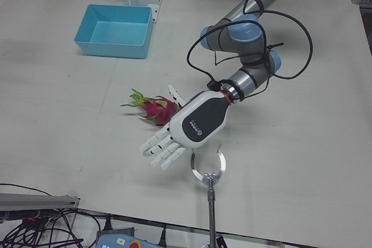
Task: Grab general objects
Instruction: 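Lower the left hand over the pink dragon fruit, fingers open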
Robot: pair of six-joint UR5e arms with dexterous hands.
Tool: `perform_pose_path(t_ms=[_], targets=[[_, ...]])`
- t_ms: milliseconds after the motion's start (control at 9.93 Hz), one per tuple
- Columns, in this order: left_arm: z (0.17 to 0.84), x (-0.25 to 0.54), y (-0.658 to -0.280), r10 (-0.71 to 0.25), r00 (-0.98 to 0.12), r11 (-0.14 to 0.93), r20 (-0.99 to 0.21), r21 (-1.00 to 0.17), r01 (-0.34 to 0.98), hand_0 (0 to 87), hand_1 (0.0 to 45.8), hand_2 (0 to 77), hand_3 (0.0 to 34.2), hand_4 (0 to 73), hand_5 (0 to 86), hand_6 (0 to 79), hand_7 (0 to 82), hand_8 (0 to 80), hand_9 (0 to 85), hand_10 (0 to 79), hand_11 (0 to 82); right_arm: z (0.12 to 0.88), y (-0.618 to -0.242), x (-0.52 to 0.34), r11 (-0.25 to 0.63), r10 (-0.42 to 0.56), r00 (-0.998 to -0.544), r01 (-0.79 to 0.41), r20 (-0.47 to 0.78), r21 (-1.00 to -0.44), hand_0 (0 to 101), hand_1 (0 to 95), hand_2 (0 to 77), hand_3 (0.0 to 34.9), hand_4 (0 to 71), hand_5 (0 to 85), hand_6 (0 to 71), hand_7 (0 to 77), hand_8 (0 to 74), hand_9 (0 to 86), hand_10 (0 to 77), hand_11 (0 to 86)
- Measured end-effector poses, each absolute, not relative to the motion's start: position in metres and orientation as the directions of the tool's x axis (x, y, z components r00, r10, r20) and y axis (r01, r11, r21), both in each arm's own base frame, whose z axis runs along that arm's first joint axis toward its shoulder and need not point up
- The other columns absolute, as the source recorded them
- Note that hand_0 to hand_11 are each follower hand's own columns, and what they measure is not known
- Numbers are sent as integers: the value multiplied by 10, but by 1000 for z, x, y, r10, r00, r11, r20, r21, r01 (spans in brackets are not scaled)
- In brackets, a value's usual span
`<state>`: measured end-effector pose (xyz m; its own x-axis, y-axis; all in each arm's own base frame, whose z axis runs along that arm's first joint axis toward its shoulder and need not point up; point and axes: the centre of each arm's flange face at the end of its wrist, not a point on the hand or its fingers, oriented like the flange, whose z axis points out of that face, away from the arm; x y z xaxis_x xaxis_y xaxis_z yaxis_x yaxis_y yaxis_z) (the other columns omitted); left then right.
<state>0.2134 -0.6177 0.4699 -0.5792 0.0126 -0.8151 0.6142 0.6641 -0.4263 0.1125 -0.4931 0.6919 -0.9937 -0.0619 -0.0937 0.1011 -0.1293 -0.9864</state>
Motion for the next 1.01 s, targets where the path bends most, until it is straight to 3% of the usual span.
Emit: perform_pose_path(t_ms=[403,1007], targets=[[472,212,-571,83,-532,652,-843,-358,669,510,5,11,0,5,22,11,196,16,27,5,5,692,-493,113,-128,-62,-994,101,-94,-987,0,54,16,0,0,5,0,0,0,5,0,5],[443,326,-502,194,-356,656,-914,-149,740,527,5,11,0,0,22,5,120,16,27,5,5,692,-493,113,-129,-62,-994,102,-95,-986,0,54,16,0,0,5,0,0,0,5,0,5]])
